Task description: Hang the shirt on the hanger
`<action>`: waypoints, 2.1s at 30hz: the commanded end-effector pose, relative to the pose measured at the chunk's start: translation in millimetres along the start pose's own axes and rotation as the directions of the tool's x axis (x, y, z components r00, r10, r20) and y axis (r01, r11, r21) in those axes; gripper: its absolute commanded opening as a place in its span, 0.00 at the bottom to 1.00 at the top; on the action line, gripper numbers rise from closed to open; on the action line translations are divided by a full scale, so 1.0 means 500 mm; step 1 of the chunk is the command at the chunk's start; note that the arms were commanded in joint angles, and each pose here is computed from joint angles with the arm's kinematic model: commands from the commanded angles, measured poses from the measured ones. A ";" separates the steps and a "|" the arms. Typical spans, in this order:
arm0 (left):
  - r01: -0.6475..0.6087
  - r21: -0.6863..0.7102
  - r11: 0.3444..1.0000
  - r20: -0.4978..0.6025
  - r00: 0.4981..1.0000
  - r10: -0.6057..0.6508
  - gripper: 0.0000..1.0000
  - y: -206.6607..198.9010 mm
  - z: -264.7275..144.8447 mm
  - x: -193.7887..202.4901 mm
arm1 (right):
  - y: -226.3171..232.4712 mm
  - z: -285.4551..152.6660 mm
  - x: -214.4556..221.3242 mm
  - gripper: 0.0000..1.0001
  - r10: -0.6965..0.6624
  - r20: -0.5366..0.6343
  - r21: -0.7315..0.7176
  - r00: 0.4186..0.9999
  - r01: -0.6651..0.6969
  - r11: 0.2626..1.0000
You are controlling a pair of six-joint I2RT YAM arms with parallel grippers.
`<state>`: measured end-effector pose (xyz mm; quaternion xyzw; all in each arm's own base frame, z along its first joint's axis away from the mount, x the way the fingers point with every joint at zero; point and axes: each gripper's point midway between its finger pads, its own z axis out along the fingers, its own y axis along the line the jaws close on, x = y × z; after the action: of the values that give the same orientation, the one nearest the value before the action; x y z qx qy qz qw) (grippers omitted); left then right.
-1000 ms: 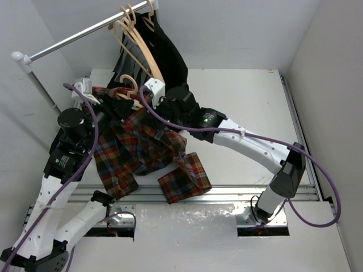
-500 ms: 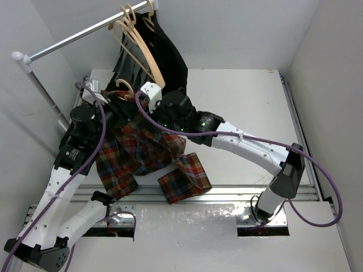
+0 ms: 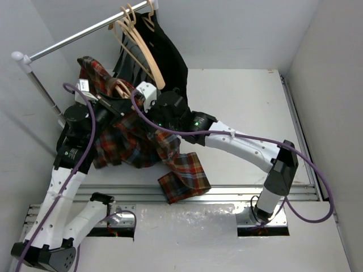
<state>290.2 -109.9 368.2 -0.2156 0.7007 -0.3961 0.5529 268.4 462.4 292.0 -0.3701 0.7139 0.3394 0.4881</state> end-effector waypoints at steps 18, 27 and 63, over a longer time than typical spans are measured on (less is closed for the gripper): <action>0.101 0.153 0.983 -0.058 0.994 -0.094 0.15 -0.025 0.001 0.012 | 0.107 -0.019 -0.159 0.00 -0.067 0.207 -0.183 0.976 0.106 0.977; 0.029 0.078 0.997 0.000 1.000 -0.029 0.00 -0.014 0.003 -0.019 | 0.104 -0.002 -0.154 0.32 -0.073 0.189 -0.185 0.979 0.108 0.977; 0.217 0.074 0.973 0.358 0.905 -0.229 0.00 -0.056 0.065 -0.384 | 0.028 -0.172 -0.117 0.82 -0.215 0.196 0.012 0.957 0.217 0.976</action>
<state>378.9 -6.2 454.4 -0.3690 0.6056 -0.4040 0.5779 234.8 406.1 354.4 -0.4200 0.6386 0.3054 0.5679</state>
